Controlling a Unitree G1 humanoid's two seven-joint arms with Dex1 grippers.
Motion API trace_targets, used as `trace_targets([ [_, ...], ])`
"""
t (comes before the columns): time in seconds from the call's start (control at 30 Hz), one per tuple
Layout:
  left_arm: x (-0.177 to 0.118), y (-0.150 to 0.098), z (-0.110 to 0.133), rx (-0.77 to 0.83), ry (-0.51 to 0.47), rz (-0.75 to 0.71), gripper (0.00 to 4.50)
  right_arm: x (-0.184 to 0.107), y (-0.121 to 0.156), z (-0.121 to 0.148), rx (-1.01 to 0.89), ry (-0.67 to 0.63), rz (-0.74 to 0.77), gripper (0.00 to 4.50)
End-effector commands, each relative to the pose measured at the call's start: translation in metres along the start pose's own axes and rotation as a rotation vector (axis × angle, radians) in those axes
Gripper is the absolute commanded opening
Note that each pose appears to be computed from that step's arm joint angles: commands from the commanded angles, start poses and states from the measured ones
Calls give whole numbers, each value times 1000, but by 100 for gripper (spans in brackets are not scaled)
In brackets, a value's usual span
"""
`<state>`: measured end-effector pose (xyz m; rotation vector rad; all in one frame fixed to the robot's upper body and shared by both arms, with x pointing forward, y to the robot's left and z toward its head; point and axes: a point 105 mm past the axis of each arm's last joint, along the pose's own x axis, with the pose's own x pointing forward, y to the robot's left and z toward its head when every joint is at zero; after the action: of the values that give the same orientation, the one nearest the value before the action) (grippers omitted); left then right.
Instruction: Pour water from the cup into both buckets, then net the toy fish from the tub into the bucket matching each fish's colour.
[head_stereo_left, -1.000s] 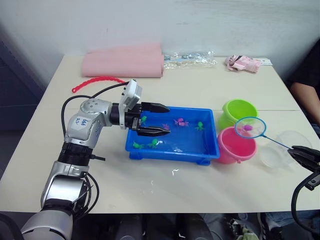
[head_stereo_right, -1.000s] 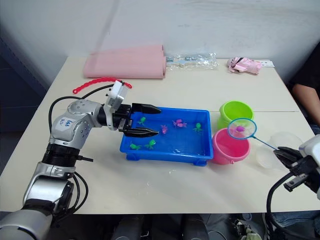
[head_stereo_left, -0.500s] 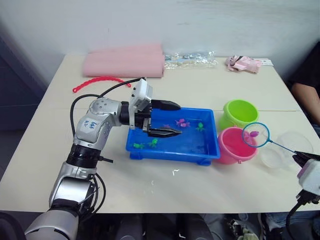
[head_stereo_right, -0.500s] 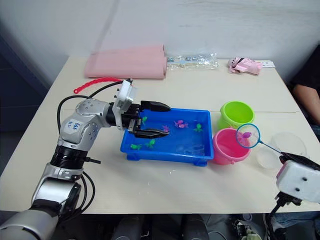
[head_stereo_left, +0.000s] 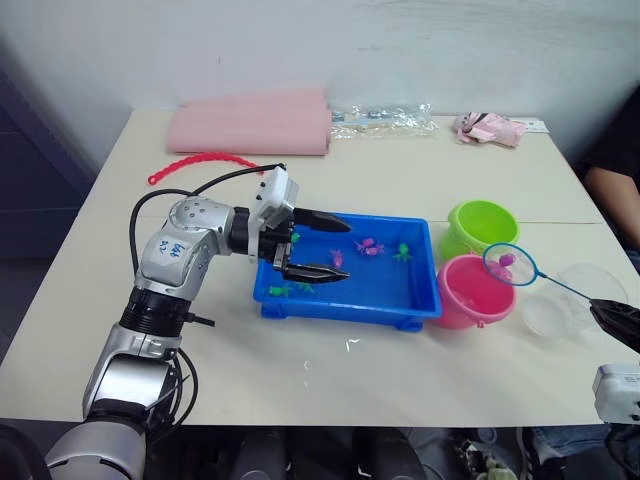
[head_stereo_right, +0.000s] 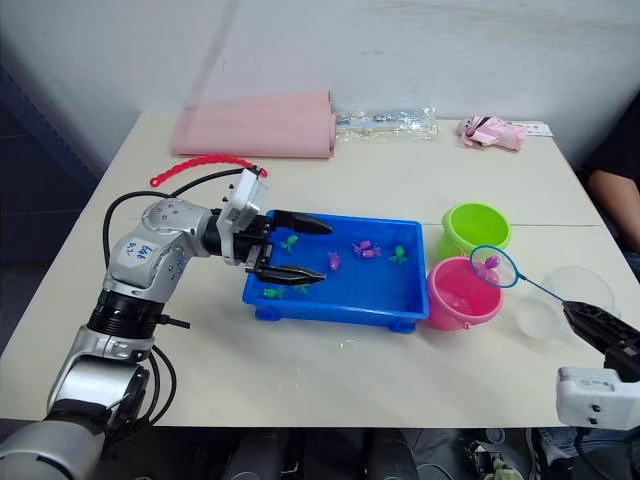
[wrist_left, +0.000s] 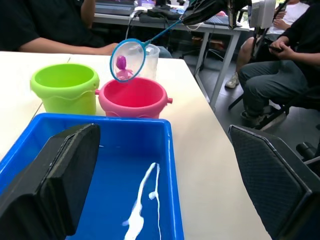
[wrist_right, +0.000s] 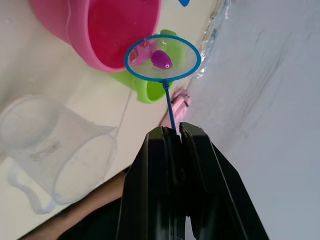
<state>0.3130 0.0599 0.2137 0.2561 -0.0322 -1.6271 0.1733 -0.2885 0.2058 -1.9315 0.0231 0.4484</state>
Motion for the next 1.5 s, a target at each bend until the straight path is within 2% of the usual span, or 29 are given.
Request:
trace_targets([
  [0.03,0,-1,6,20,-10,-9,447,-5,-4,-1,-71,-11,-33,0],
  [0.1,0,0,6,20,-11,-6,447,-4,-6,3,-97,-31,-66,0],
  [0.2,1,0,7,20,-13,-3,447,-4,7,14,-125,-86,-37,0],
  [0.33,0,2,6,24,-11,1,447,-3,-2,-3,-118,-19,-96,0],
  [0.4,0,2,6,25,-12,3,447,0,4,3,-131,-63,-62,0],
  [0.53,1,4,6,30,-12,9,447,0,-5,-6,-137,-22,-118,0],
  [0.9,-1,3,5,31,-11,18,447,2,5,9,-180,-104,-81,0],
  [1.03,-1,4,4,32,-10,20,447,0,8,-3,-170,-53,-80,0],
  [1.17,0,5,4,39,-9,22,447,0,-4,-5,-263,-30,-135,0],
  [1.3,1,6,5,42,-11,20,447,1,9,5,-228,-82,-97,0],
  [1.43,1,6,5,46,-11,19,447,-1,6,-15,-114,21,-130,0],
  [1.5,1,6,5,47,-6,15,447,0,1,-16,-52,14,-157,0],
])
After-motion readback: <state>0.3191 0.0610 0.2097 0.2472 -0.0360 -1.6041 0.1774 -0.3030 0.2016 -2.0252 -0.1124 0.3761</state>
